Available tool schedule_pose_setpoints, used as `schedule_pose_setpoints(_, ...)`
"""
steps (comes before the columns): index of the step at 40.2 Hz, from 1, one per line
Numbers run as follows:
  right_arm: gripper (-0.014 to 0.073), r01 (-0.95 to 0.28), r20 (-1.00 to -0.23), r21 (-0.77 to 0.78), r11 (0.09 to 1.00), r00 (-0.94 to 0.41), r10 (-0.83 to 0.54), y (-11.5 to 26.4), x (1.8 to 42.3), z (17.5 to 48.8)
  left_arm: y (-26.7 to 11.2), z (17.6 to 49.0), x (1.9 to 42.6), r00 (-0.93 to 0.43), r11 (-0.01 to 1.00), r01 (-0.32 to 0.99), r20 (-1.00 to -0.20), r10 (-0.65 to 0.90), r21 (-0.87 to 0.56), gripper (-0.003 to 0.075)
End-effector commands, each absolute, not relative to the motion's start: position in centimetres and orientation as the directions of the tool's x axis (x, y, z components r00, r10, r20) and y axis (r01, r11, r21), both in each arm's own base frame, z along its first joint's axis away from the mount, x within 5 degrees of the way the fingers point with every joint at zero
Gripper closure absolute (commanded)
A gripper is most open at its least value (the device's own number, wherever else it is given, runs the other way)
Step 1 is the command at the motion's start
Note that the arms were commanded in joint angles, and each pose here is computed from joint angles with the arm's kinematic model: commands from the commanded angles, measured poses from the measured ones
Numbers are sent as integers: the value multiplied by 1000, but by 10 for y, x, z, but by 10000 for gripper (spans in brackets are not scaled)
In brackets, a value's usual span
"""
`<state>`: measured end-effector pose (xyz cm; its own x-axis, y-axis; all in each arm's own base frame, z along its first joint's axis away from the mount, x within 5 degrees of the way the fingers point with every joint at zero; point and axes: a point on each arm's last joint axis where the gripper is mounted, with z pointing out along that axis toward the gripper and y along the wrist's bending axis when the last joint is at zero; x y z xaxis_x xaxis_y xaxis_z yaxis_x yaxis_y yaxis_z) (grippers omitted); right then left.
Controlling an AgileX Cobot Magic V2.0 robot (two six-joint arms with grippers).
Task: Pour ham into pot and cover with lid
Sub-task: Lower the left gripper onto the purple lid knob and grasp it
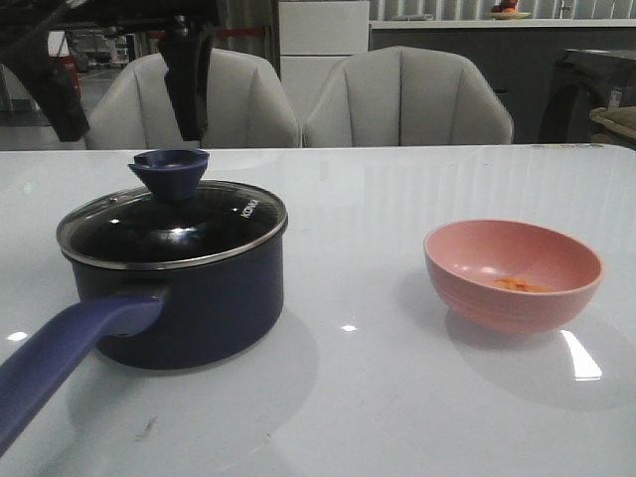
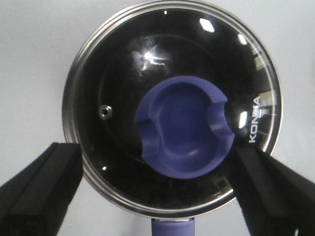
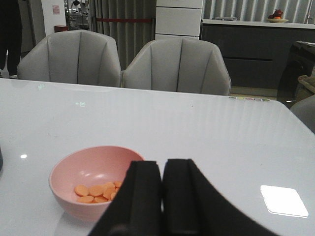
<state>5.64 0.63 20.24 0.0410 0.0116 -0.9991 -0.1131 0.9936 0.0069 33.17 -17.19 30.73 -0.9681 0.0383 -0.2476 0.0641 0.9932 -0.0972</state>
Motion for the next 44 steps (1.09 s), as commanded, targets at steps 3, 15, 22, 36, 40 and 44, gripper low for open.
schedule_pose_setpoints(3,434,-111,-992,-6,994,126,8,6,55,207,-181,328,337,-961,986,41,-276,-5,-162,73)
schedule_pose_setpoints(15,434,-111,-992,-6,994,126,8,6,55,207,-187,318,347,-970,988,15,-243,-24,-155,73)
schedule_pose_setpoints(22,434,-111,-992,-6,994,126,8,6,55,207,-191,307,351,-977,988,6,-209,-26,-152,73)
schedule_pose_setpoints(36,434,-111,-992,-6,994,126,8,6,55,207,-191,304,352,-979,988,-10,-200,-41,-154,73)
schedule_pose_setpoints(40,434,-111,-992,-6,994,126,8,6,55,207,-192,301,353,-980,989,-11,-196,-40,-149,83)
schedule_pose_setpoints(44,434,-111,-992,-6,994,126,8,6,55,207,-192,299,354,-981,989,-13,-191,-41,-147,126)
